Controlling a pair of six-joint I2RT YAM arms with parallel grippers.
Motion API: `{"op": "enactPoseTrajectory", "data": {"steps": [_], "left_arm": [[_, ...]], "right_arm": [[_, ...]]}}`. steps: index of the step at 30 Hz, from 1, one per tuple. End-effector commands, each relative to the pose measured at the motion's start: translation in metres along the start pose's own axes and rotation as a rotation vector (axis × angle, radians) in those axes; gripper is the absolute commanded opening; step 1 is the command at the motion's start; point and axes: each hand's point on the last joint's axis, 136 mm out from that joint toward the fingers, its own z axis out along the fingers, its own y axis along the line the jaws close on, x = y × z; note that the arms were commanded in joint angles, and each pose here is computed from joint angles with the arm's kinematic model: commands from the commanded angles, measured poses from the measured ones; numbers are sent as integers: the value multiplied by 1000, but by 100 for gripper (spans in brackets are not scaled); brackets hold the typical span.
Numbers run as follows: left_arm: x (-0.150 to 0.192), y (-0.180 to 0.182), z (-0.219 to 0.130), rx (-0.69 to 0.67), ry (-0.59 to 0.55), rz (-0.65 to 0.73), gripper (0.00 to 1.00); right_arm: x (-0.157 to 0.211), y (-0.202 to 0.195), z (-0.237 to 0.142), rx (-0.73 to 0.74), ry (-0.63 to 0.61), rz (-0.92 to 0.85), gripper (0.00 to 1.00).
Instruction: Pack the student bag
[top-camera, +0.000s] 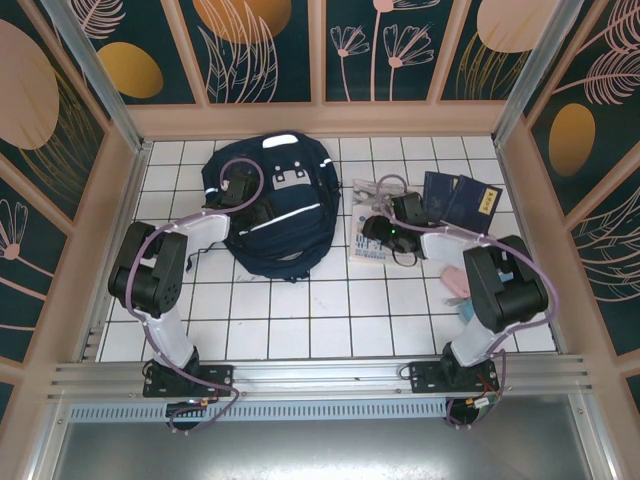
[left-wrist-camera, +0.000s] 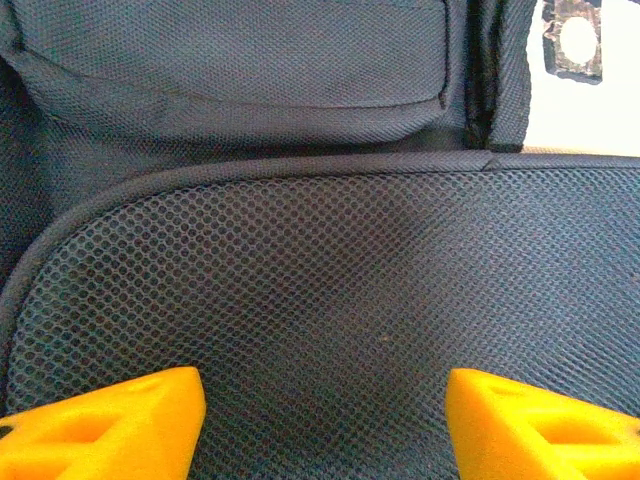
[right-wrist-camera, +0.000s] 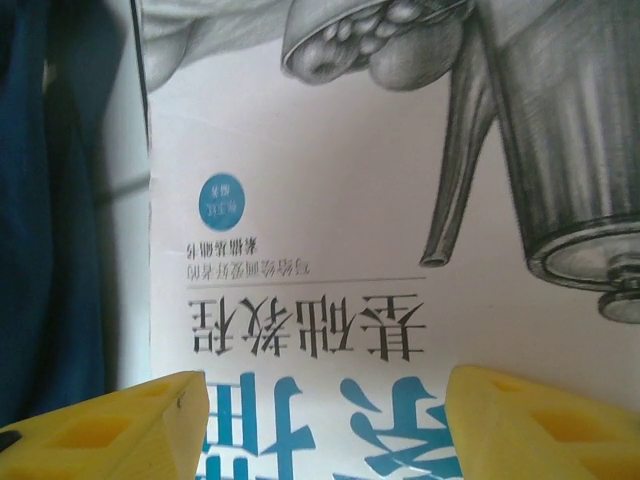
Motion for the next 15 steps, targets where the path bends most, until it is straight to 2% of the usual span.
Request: {"op": "enactPoseTrajectory", "data": {"steps": [1,6,11,15], "left_arm": [[8,9,-13,-6,42,9,67],[-4,-24,-44,117,20,25,68],[11,-70,-71,209,39,100,69],[35,-118,-83,288,65,151,71]], "right_arm": [[70,-25,-11,120,208,23,65],[16,-12,-48,90,45,11,68],[-18,-56,-63,184,-25,41,69],[-23,-80,-65,162,-59,94,80]]}}
